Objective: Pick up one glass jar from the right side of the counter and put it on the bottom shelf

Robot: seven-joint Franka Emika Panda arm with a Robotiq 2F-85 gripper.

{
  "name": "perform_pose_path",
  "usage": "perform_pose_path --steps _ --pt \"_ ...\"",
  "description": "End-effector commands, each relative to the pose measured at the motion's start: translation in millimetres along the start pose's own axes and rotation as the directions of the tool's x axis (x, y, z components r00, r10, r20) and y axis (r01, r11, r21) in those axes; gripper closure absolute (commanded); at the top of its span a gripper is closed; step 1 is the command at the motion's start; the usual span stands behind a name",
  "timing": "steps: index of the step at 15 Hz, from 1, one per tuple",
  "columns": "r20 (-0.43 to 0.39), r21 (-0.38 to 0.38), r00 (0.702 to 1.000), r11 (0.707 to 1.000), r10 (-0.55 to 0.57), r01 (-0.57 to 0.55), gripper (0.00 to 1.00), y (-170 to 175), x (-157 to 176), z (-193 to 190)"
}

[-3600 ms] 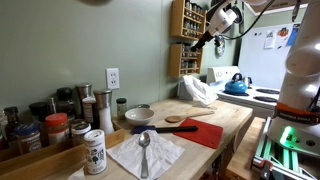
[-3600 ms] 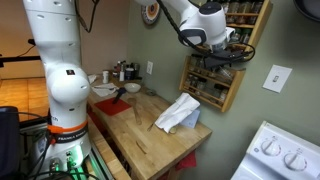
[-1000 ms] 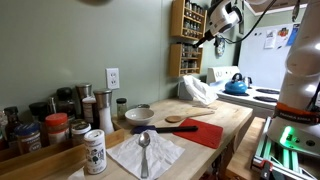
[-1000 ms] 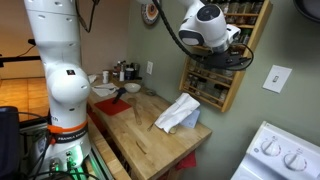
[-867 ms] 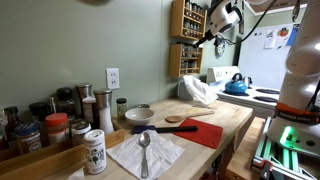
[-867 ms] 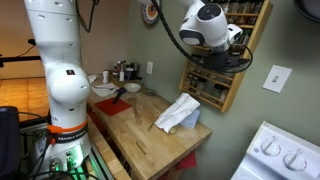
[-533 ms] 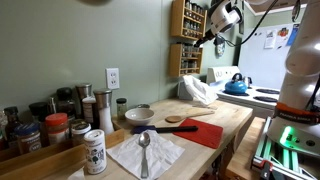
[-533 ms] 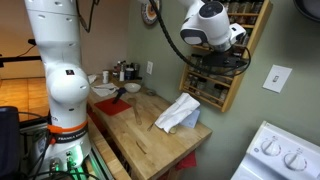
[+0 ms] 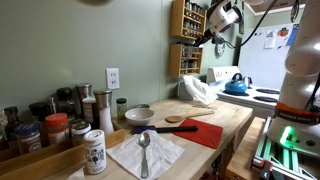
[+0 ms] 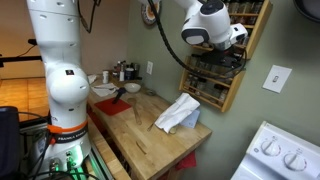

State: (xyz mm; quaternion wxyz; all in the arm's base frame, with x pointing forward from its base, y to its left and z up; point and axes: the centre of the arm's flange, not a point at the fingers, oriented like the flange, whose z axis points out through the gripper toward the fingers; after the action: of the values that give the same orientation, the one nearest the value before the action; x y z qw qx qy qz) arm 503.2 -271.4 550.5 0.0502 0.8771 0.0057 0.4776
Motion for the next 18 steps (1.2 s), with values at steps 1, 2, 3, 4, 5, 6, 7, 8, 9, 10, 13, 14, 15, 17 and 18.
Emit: perform_pose_path --steps 1,2,3,4,5,6,7,8,9,10,13,14,15,17,18 --pt "0.004 -0.043 0.999 0.998 0.040 -0.040 0.67 -6.0 11.3 10.1" --pt "0.002 -0.054 0.999 0.998 0.045 -0.045 0.67 -6.9 12.1 12.1" --pt "0.002 -0.066 0.999 0.997 0.050 -0.050 0.67 -7.4 12.3 14.4" --pt "0.000 -0.081 0.999 0.995 0.052 -0.052 0.67 -7.1 12.6 16.2" --pt "-0.001 -0.099 0.998 0.993 0.062 -0.062 0.64 -6.1 11.8 18.0" --pt "-0.005 -0.115 0.998 0.991 0.067 -0.067 0.62 -5.6 11.5 18.4" --pt "-0.007 -0.123 0.997 0.990 0.074 -0.074 0.59 -5.9 11.6 18.6" --pt "-0.012 -0.129 0.997 0.988 0.078 -0.079 0.37 -5.6 11.9 17.6" --pt "-0.015 -0.138 0.997 0.987 0.079 -0.080 0.16 -5.0 12.3 16.8" --pt "-0.016 -0.142 0.997 0.987 0.075 -0.077 0.11 -3.8 12.8 15.3" --pt "-0.011 -0.148 0.998 0.987 0.059 -0.060 0.00 -0.4 12.4 10.0" --pt "-0.009 -0.142 0.999 0.989 0.052 -0.053 0.00 -0.3 12.9 7.8" --pt "-0.007 -0.135 0.999 0.990 0.045 -0.046 0.00 -0.9 12.6 5.5" --pt "0.011 -0.119 1.000 0.993 0.027 -0.025 0.00 -1.0 12.6 -0.3" --pt "0.023 -0.117 1.000 0.993 0.014 -0.011 0.00 -0.3 11.8 -2.9"
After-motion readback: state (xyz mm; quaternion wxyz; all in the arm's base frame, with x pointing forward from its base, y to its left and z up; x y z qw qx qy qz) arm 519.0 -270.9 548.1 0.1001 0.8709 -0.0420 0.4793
